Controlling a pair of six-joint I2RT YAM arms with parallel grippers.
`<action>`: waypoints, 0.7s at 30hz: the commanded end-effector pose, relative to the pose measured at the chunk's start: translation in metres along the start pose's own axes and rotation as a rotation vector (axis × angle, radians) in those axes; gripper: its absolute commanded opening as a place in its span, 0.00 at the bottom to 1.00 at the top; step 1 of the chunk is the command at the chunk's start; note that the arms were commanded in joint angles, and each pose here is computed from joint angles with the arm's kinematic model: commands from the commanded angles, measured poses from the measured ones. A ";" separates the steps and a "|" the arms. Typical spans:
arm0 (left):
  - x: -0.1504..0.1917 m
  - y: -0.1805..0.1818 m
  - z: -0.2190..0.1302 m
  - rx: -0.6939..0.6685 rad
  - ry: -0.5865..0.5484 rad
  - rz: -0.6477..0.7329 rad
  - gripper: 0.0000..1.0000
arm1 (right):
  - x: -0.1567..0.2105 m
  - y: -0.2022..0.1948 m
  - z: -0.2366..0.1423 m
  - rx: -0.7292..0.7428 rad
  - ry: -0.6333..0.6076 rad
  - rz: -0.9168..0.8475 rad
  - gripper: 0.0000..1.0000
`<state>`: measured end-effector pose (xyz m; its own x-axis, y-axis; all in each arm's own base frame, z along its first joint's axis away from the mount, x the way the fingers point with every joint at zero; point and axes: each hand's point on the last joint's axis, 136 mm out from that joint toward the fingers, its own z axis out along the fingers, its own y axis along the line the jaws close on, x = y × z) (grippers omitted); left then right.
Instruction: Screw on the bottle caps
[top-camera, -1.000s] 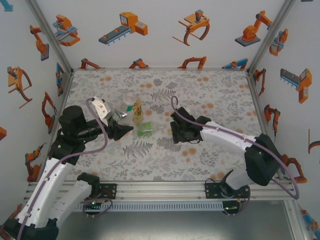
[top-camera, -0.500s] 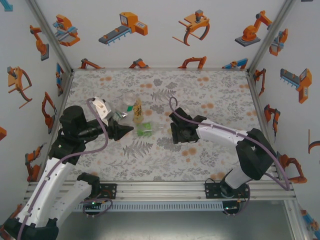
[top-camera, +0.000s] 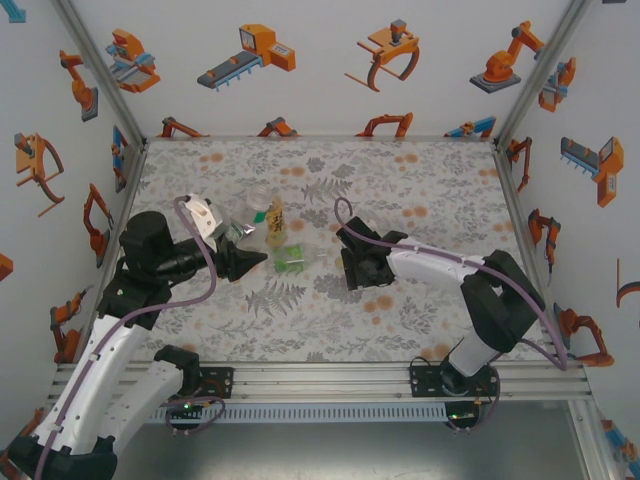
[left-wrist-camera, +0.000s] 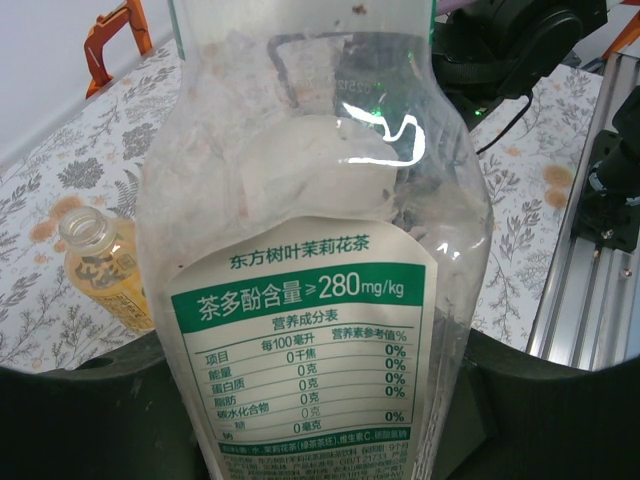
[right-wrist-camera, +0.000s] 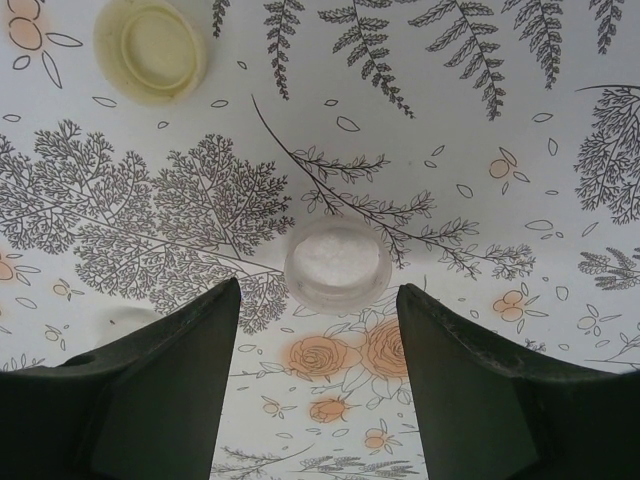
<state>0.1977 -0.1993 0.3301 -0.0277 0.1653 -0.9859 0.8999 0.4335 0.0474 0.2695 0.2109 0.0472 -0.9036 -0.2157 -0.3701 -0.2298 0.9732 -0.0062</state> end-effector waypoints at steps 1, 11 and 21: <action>-0.006 0.000 -0.002 -0.001 -0.025 0.017 0.00 | -0.016 0.002 -0.003 0.004 -0.035 -0.012 0.60; -0.006 0.000 -0.003 -0.009 -0.026 0.021 0.00 | -0.022 0.008 -0.003 -0.017 -0.049 -0.014 0.60; -0.005 0.004 -0.005 -0.044 -0.028 0.027 0.00 | -0.016 0.005 0.004 0.006 -0.024 -0.018 0.60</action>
<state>0.1981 -0.1963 0.3309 -0.0195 0.1653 -0.9860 0.8893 0.4535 0.0585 0.2799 0.2208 0.0484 -0.8931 -0.2268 -0.3885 -0.2455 0.9694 -0.0015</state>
